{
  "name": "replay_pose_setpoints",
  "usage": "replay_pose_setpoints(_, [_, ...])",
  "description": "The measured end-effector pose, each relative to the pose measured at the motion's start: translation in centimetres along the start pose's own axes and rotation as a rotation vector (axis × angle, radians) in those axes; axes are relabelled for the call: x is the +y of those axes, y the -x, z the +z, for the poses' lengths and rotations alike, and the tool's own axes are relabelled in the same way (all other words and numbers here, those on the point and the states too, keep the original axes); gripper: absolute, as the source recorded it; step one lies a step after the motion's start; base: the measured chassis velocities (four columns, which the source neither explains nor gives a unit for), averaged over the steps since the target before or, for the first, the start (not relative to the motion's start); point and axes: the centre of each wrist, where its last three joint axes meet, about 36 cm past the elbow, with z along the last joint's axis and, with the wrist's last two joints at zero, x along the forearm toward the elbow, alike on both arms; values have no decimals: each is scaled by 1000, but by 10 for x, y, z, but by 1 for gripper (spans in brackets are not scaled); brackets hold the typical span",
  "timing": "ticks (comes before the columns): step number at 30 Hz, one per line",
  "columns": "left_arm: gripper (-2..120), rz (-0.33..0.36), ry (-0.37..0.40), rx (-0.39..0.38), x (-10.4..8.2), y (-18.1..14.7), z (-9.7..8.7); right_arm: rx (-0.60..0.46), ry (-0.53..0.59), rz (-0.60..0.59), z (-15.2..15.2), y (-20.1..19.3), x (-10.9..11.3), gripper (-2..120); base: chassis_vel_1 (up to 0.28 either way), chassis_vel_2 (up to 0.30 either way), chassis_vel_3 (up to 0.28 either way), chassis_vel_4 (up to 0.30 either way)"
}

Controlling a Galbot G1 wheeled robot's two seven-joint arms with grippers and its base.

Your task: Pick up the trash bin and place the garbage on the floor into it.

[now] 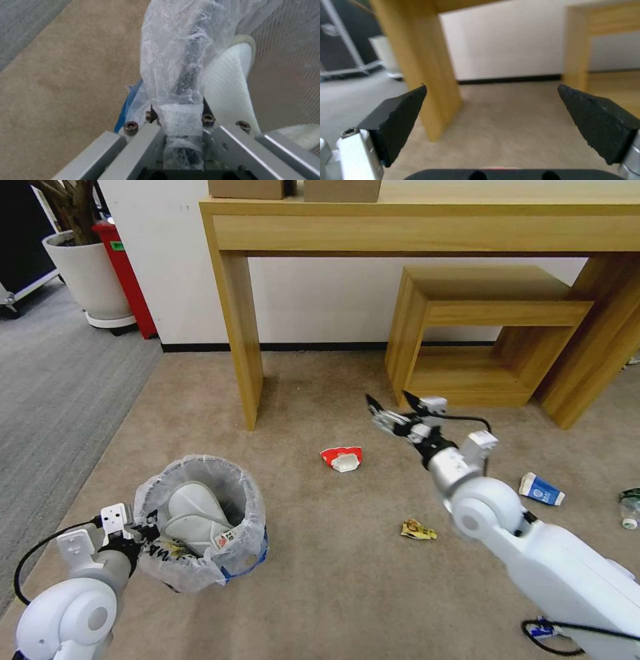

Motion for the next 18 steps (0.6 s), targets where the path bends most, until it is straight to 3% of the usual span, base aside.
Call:
replay_pose_setpoints(8, [1, 5, 31, -9, 8, -8, -2, 53, -95, 187, 3, -25, -19, 100, 0, 0, 0, 0])
replay_pose_setpoints(18, [1, 9, 25, -16, 11, -12, -7, 14, -144, 249, 20, -54, -31, 100, 0, 0, 0, 0])
